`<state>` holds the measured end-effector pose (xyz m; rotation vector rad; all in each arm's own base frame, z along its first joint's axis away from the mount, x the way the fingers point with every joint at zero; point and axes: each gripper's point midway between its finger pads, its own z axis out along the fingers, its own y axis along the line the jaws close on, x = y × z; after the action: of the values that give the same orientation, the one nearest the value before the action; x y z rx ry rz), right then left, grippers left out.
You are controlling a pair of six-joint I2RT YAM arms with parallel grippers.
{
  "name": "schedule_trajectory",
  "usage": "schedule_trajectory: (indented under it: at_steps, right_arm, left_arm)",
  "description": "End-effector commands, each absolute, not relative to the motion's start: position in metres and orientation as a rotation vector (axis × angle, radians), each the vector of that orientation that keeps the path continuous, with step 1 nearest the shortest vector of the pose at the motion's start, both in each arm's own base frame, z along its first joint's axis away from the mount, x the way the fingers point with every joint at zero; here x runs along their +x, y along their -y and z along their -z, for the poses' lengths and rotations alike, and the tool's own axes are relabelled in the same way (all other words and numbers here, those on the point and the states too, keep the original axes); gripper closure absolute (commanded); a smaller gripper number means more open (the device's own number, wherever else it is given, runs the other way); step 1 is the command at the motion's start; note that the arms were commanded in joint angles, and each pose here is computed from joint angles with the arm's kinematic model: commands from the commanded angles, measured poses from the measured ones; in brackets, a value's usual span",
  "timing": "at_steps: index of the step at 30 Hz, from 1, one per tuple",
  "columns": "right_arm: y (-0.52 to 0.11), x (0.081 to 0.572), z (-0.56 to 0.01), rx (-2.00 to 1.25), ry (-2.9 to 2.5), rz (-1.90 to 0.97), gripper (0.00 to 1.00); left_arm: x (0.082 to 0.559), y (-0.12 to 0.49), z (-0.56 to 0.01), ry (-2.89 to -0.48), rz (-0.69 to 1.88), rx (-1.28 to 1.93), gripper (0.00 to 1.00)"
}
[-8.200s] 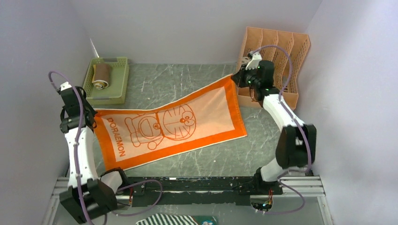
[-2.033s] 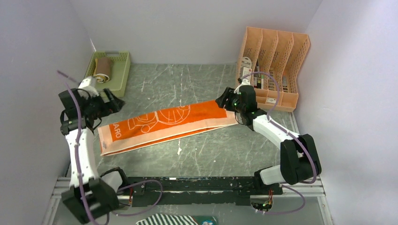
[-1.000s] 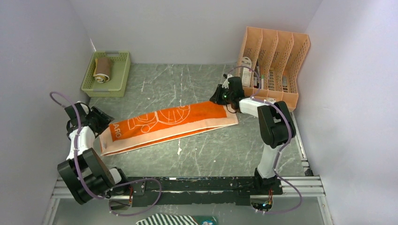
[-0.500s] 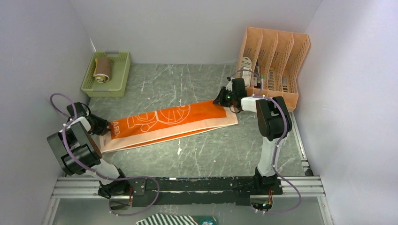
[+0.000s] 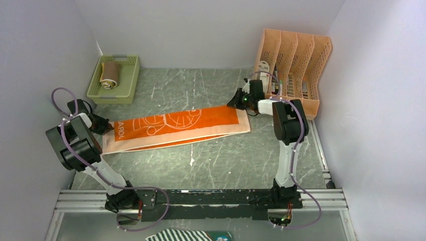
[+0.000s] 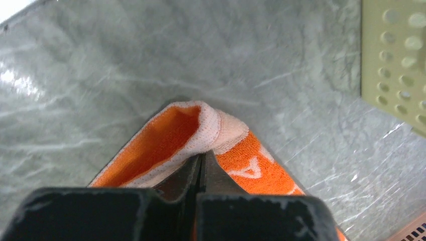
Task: Roll the towels
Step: Fold the towel at the center of the board.
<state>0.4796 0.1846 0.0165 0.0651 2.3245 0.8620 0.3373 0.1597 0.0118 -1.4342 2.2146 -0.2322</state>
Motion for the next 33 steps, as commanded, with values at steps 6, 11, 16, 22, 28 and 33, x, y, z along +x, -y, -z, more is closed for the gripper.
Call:
schedule_trajectory:
  at_steps: [6,11,16,22,28,33]
  right_arm:
    - [-0.16,0.515,0.03,0.103,-2.441,-0.662,0.84]
    - [-0.169,0.54,-0.003,0.029,-2.355,-0.71,0.84]
    - [-0.181,0.553,-0.078,-0.032,-2.193,-0.785,0.79]
    - [-0.199,0.526,-0.146,-0.02,-2.021,-0.922,0.67]
    - [-0.214,0.485,-0.156,-0.04,-1.992,-1.018,0.64]
    - [-0.213,0.447,-0.157,-0.049,-1.974,-1.075,0.64]
  left_arm:
    - [0.366,-0.201,0.0,-2.18,0.103,-1.38,0.93]
    - [0.405,-0.182,-0.07,-2.075,0.348,-1.113,0.79]
    - [0.399,-0.186,-0.131,-2.102,0.325,-0.926,0.3]
    - [0.369,-0.213,-0.129,-2.026,0.258,-0.962,0.0]
    - [0.362,-0.221,-0.106,-2.151,0.147,-0.805,0.04]
    - [0.363,-0.214,-0.071,-2.259,0.169,-0.633,0.11]
